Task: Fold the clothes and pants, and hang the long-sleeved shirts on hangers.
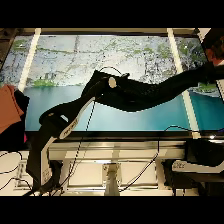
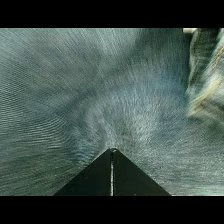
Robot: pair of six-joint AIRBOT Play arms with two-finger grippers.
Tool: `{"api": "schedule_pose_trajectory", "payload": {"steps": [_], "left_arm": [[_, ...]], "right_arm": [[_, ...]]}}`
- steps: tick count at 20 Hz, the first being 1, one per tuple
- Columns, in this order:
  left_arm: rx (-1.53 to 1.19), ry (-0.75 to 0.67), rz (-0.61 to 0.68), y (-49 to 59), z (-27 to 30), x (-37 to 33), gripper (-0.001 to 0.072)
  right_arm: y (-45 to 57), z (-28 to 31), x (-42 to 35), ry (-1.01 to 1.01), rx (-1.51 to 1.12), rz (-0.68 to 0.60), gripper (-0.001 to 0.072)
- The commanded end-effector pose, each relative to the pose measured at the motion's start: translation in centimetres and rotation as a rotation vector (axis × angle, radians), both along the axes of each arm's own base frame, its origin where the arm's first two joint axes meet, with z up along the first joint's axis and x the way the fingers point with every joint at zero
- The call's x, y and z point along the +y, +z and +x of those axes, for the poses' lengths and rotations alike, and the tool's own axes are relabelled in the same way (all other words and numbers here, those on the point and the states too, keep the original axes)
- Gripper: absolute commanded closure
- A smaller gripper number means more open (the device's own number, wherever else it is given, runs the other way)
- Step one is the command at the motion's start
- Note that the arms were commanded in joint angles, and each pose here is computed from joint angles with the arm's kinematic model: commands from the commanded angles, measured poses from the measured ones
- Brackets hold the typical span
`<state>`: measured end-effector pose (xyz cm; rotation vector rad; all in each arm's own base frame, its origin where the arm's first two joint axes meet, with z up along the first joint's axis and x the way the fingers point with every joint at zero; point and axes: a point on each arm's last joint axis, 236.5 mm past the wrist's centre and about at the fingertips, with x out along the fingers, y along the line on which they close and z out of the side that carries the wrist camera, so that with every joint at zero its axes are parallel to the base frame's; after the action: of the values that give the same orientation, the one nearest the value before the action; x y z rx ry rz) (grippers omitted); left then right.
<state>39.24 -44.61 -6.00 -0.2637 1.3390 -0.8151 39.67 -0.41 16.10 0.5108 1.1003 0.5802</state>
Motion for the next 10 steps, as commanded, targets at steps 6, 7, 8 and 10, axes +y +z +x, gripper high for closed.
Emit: {"api": "schedule_pose_trajectory", "payload": {"steps": [6,7,8,10], "left_arm": [[-0.486,0.309,0.109,19.0,12.4,20.1,0.0686],[-0.519,0.355,0.102,21.2,12.9,22.5,0.0687],[-0.546,0.394,0.098,23.0,13.1,24.4,0.0686],[-0.576,0.439,0.096,25.1,13.2,26.9,0.0685]], "right_arm": [[-2.6,2.4,20.4,0.376,-0.137,-0.085,0.0691],[-4.5,2.0,23.6,0.435,-0.127,-0.105,0.0692],[-6.5,1.6,26.6,0.485,-0.115,-0.115,0.0692],[-10.4,1.8,32.7,0.539,-0.133,-0.128,0.0690]]}}
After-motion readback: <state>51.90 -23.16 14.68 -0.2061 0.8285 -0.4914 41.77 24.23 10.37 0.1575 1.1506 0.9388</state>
